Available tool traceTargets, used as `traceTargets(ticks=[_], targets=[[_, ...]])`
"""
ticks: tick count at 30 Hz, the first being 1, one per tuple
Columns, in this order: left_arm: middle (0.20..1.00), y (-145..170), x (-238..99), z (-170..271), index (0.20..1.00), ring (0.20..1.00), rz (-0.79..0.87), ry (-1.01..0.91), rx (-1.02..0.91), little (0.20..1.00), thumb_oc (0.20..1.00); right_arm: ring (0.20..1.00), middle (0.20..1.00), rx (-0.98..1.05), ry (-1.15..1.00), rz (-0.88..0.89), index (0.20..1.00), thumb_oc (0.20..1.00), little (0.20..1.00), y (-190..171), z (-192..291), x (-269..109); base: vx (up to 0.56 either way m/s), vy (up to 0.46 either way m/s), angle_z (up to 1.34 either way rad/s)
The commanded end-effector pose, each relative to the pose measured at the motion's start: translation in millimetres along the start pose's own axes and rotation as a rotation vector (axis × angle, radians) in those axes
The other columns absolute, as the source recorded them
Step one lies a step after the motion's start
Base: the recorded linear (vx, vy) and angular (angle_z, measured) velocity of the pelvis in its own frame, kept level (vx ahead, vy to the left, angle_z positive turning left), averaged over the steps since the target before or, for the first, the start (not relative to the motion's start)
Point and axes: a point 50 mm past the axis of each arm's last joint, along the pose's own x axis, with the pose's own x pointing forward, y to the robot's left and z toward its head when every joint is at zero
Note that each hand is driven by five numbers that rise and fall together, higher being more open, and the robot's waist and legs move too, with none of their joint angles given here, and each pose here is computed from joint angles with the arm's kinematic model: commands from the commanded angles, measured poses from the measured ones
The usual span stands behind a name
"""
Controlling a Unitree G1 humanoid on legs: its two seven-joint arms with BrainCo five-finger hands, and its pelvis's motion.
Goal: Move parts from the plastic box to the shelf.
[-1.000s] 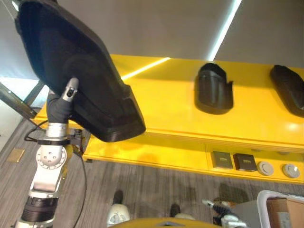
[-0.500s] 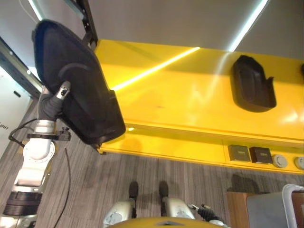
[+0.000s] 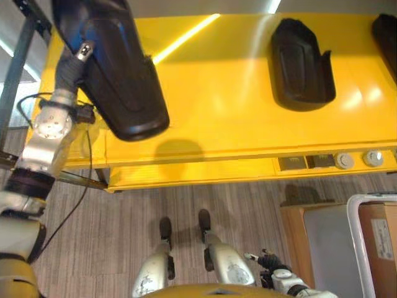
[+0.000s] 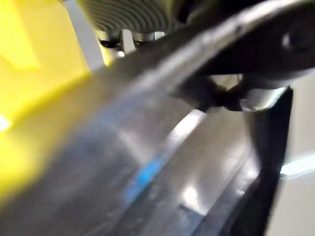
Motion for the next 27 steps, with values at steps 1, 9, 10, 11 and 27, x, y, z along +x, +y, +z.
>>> traceTargets(ticks=[1, 9, 10, 11, 27], targets=[[0.200, 34, 14, 33, 0.200, 0.200, 0.073, -0.074, 0.029, 0.200, 0.200, 1.000, 1.000, 0.033, 0.011, 0.044, 1.000, 1.000, 1.000, 10, -2, -1, 0.00, 0.015, -0.11], [0.200, 47, 21, 27, 0.200, 0.200, 0.019, 0.053, 0.149, 0.200, 0.200, 1.000, 1.000, 0.021, 0.015, 0.081, 1.000, 1.000, 1.000, 12, 2, 0, 0.00, 0.004, -0.04], [0.200, 47, 24, 26, 0.200, 0.200, 0.013, 0.069, 0.193, 0.200, 0.200, 1.000, 1.000, 0.037, 0.002, 0.074, 1.000, 1.000, 1.000, 11, 6, 0, 0.00, 0.000, 0.00], [0.200, 47, 24, 27, 0.200, 0.200, 0.012, 0.068, 0.193, 0.200, 0.200, 1.000, 1.000, 0.038, 0.001, 0.074, 1.000, 1.000, 1.000, 11, 6, 0, 0.00, 0.000, 0.00], [0.200, 27, 36, 30, 0.200, 0.200, -0.071, 0.066, 0.336, 0.200, 0.200, 1.000, 1.000, 0.047, -0.065, 0.100, 1.000, 1.000, 1.000, 18, 30, 2, 0.00, 0.000, 0.00]])
